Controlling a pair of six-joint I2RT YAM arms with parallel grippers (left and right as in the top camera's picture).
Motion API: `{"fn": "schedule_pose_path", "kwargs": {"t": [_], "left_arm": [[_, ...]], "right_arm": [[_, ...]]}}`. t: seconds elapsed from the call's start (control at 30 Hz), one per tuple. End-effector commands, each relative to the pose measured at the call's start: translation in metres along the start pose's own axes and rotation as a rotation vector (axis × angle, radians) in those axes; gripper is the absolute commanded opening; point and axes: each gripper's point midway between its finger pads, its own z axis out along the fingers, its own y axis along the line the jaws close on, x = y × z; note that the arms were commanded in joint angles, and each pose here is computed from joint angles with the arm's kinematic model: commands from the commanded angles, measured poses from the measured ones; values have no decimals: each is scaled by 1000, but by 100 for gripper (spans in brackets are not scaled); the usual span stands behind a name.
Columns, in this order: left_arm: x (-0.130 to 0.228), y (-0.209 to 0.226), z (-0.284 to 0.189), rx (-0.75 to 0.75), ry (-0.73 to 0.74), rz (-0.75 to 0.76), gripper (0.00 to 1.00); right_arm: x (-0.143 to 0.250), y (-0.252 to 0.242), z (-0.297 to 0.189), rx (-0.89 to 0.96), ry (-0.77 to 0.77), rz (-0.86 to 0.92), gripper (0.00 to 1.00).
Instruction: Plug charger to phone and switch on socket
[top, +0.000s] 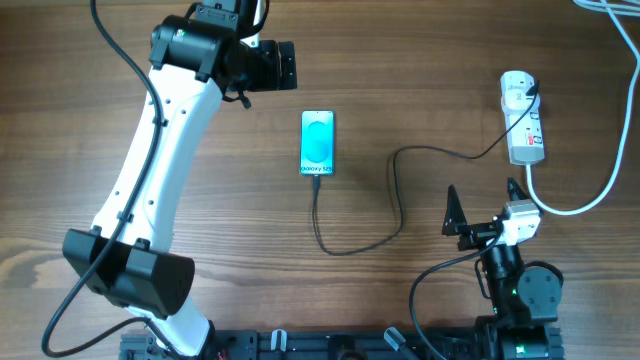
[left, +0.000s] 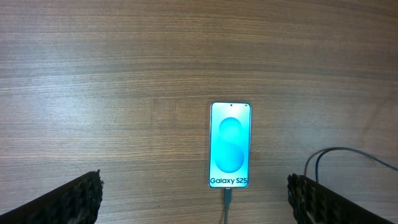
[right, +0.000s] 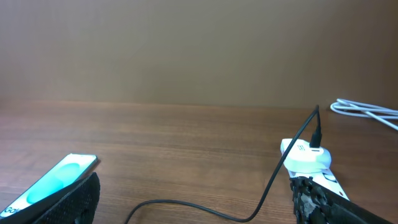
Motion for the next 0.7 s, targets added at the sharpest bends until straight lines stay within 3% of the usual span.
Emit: {"fn": "schedule_pose_path", "kwargs": {"t": [0.0, 0.2, 0.53, 0.67], "left_arm": [[6, 1, -12, -12, 1, 8, 100], [20, 6, -50, 5, -79, 18, 100], [126, 62, -54, 3, -159, -45, 100], [150, 72, -59, 44, -314, -57, 100]], "right_arm": [[-3, 0, -1, 3, -13, 15, 100], [-3, 0, -1, 3, -13, 15, 100], [-3, 0, -1, 3, -13, 15, 100], [-3, 0, -1, 3, -13, 15, 100]]}}
